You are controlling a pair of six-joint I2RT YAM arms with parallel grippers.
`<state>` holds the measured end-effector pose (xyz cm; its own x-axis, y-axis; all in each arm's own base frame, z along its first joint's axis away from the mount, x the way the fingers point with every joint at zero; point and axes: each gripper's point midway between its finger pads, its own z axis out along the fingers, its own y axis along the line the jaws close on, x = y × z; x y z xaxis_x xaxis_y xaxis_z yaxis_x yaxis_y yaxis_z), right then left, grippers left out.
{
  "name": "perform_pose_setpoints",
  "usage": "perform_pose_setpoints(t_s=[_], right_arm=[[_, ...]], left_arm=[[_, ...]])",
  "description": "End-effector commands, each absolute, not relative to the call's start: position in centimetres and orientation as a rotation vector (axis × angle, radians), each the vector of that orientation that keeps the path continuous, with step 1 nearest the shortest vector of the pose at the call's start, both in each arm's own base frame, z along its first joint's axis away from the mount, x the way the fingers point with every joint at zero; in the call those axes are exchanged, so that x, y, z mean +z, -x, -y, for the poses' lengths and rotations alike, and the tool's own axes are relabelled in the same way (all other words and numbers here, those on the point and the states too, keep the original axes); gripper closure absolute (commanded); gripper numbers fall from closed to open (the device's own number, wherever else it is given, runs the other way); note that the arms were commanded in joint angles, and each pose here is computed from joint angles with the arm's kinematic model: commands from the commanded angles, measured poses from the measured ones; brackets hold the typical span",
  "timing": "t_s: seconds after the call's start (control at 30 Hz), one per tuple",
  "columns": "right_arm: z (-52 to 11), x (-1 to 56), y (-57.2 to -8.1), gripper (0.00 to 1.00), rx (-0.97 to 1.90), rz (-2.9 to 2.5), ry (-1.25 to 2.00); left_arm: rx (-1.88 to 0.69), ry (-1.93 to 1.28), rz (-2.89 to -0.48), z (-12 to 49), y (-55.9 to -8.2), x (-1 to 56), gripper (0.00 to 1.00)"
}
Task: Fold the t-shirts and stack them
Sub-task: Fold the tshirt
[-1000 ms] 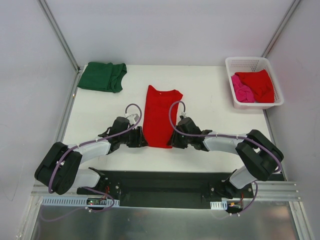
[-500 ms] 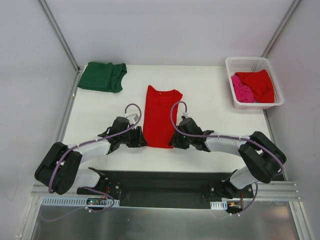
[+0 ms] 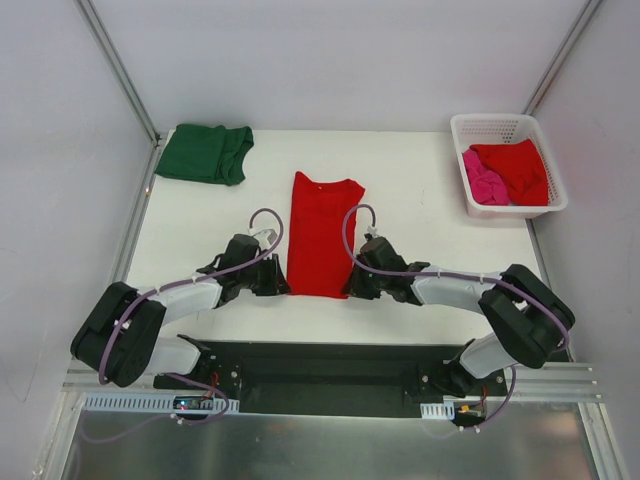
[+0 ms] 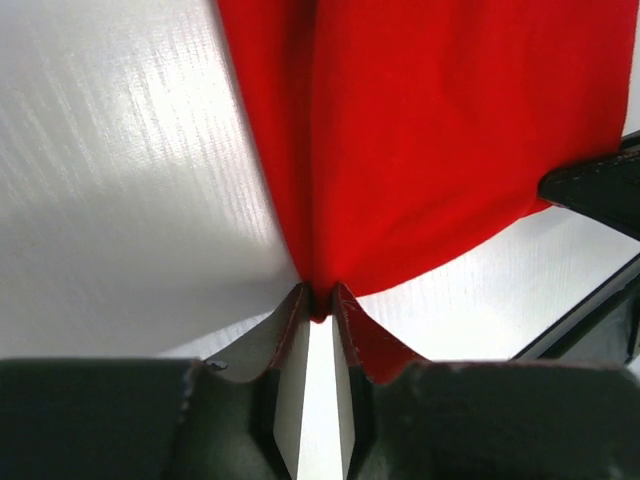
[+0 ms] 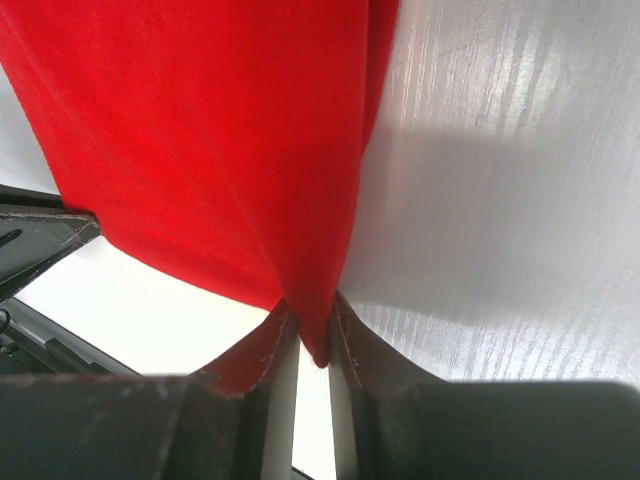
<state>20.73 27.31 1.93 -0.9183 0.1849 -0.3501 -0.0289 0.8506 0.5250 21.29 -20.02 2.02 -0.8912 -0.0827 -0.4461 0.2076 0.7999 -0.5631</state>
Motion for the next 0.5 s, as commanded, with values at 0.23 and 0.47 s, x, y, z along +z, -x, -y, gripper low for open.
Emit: perform_pose_setpoints(t_s=[0.23,0.47], right_arm=[[-25.64,1.37,-20.14,0.82,0.676,-2.661,-0.114],[-25.79,1.39,-20.15,0.82,0.679,-2.663,-0.109]], left_arm=[[-0.785,-0.066,-2.612,18.87,-20.99,0.31,0.94],[-0.799,-0.07,-2.6,19.12,-21.16,0.61,0.72]])
